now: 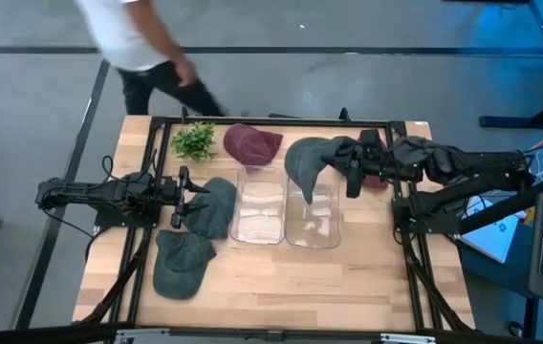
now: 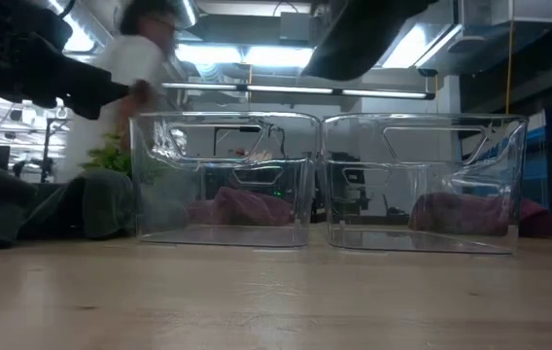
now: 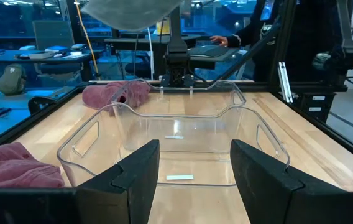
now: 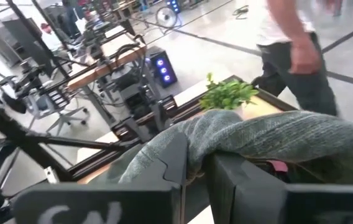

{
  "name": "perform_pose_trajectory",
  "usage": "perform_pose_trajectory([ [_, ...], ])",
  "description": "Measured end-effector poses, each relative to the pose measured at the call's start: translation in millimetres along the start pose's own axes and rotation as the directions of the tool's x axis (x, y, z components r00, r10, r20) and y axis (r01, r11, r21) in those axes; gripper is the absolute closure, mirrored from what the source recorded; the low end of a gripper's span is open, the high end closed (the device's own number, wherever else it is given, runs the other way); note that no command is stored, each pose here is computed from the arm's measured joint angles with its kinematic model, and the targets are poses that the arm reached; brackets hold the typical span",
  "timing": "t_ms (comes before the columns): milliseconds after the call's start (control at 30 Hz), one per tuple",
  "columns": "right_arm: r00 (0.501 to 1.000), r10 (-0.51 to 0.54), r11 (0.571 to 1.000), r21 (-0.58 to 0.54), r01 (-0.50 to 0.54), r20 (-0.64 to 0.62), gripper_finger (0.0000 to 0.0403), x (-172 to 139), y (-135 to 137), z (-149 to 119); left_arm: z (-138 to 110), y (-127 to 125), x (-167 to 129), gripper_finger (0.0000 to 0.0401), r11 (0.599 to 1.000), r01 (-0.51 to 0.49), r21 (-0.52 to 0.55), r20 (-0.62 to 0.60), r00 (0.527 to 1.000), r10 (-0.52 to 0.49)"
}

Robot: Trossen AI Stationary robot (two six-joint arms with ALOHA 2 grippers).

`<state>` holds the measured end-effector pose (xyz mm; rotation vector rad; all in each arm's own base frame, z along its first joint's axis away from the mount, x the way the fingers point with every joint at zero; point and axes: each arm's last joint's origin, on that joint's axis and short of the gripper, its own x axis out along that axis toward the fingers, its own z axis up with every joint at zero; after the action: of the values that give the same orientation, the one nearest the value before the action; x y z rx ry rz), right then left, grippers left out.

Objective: Pick & Place hat
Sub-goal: Put the bottom right blue cap into the right transparent bin

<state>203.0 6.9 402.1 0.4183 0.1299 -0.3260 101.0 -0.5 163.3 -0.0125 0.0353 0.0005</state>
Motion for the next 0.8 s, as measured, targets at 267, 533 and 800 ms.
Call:
perform_pose_trajectory([
  [267, 0.997, 0.062, 0.998, 0.007, -0.061, -0.045, 0.0366, 2.5, -4.9, 1.2, 0.0, 0.0, 0.0, 0.0207, 1.000, 0.000, 0.000, 0.000, 1.000, 0.000],
  [533, 0.982, 0.129, 0.992, 0.012, -0.129, -0.134, 0.0366, 4.5, -11.6, -0.7, 0.0, 0.0, 0.0, 0.0207, 1.000, 0.000, 0.000, 0.000, 1.000, 0.000],
  [800, 0.946, 0.209, 0.978, 0.030, -0.208, -0.248, 0.0366, 4.7, -16.9, -5.5, 0.0, 0.0, 0.0, 0.0207, 1.000, -0.001, 0.000, 0.000, 1.000, 0.001],
])
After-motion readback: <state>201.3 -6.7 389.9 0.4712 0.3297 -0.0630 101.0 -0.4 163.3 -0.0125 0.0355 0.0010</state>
